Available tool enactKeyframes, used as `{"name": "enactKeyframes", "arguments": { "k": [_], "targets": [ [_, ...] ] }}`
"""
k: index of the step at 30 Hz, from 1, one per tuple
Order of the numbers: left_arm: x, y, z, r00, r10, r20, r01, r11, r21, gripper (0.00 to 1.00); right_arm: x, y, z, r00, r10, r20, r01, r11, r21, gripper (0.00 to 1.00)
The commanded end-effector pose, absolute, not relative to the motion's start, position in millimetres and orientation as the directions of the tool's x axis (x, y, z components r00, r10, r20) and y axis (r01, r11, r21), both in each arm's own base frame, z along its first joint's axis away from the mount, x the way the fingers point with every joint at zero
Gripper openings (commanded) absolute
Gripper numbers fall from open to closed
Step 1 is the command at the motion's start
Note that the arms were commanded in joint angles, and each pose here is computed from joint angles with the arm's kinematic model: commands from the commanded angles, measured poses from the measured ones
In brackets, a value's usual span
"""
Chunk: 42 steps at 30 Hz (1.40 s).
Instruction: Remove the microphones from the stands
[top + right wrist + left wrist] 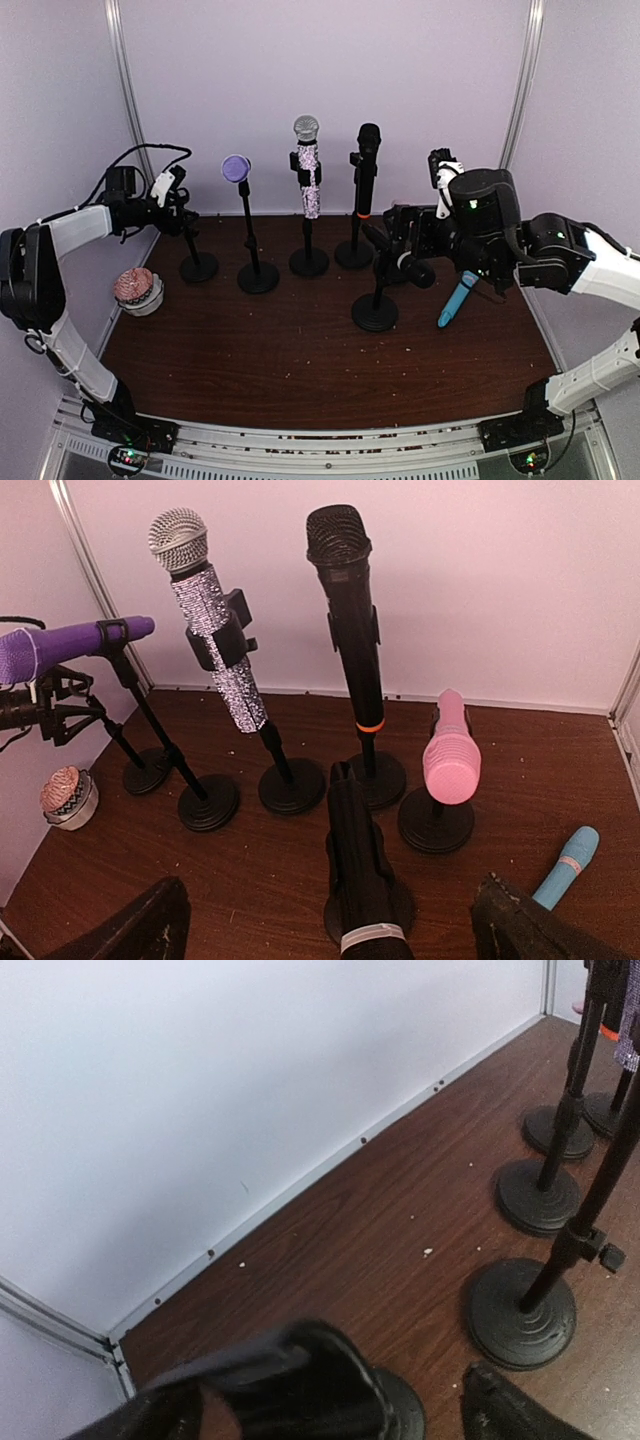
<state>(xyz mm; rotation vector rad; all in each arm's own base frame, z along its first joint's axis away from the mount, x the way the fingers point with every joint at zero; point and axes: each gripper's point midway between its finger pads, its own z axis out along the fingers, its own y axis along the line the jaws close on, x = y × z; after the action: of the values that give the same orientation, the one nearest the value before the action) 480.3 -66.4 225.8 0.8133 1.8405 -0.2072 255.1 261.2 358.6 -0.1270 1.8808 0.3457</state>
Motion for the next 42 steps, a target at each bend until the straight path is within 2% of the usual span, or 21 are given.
{"name": "enactKeyframes", "arguments": {
  "k": [1, 7, 14, 19, 22, 25, 28, 31, 33, 37, 42],
  "targets": [
    [465, -69, 271, -0.110, 0.456, -0.883, 0.622, 0.725, 0.297, 0.98, 253, 247, 355, -0.360, 0.119, -0.925, -0.261, 0.940, 0.222, 1.00],
    [439, -64, 303, -0.182, 0.452, -0.873, 0.604, 0.753, 0.263, 0.98, 245, 244, 324, -0.446, 0.025, -0.895, -0.309, 0.934, 0.180, 1.00],
    [379, -75, 332, -0.189, 0.413, -0.891, 0.631, 0.746, 0.212, 0.98, 233, 244, 266, -0.559, -0.125, -0.819, -0.346, 0.933, 0.094, 0.99],
    [343, -88, 339, -0.202, 0.361, -0.911, 0.675, 0.725, 0.137, 0.97, 237, 243, 253, -0.571, -0.162, -0.805, -0.339, 0.940, 0.051, 0.87],
    [327, -95, 334, -0.214, 0.326, -0.921, 0.695, 0.713, 0.091, 0.90, 243, 245, 252, -0.573, -0.173, -0.801, -0.335, 0.941, 0.036, 0.74],
    [311, -105, 320, -0.237, 0.319, -0.918, 0.710, 0.701, 0.060, 0.85, 248, 249, 253, -0.570, -0.193, -0.799, -0.340, 0.940, 0.015, 0.65],
    [294, -115, 306, -0.227, 0.339, -0.913, 0.734, 0.676, 0.068, 0.82, 252, 253, 253, -0.572, -0.219, -0.790, -0.347, 0.938, -0.008, 0.63],
    [279, -128, 288, -0.217, 0.366, -0.905, 0.761, 0.644, 0.078, 0.81, 256, 257, 250, -0.575, -0.248, -0.780, -0.353, 0.935, -0.037, 0.68],
    [272, -138, 277, -0.194, 0.398, -0.897, 0.781, 0.616, 0.104, 0.77, 258, 258, 248, -0.577, -0.262, -0.774, -0.350, 0.935, -0.055, 0.68],
    [267, -160, 263, -0.139, 0.407, -0.903, 0.808, 0.574, 0.134, 0.70, 260, 259, 246, -0.583, -0.271, -0.766, -0.344, 0.936, -0.069, 0.59],
    [267, -202, 244, -0.082, 0.412, -0.908, 0.850, 0.505, 0.152, 0.67, 262, 260, 246, -0.583, -0.278, -0.764, -0.344, 0.936, -0.077, 0.41]
  ]
}}
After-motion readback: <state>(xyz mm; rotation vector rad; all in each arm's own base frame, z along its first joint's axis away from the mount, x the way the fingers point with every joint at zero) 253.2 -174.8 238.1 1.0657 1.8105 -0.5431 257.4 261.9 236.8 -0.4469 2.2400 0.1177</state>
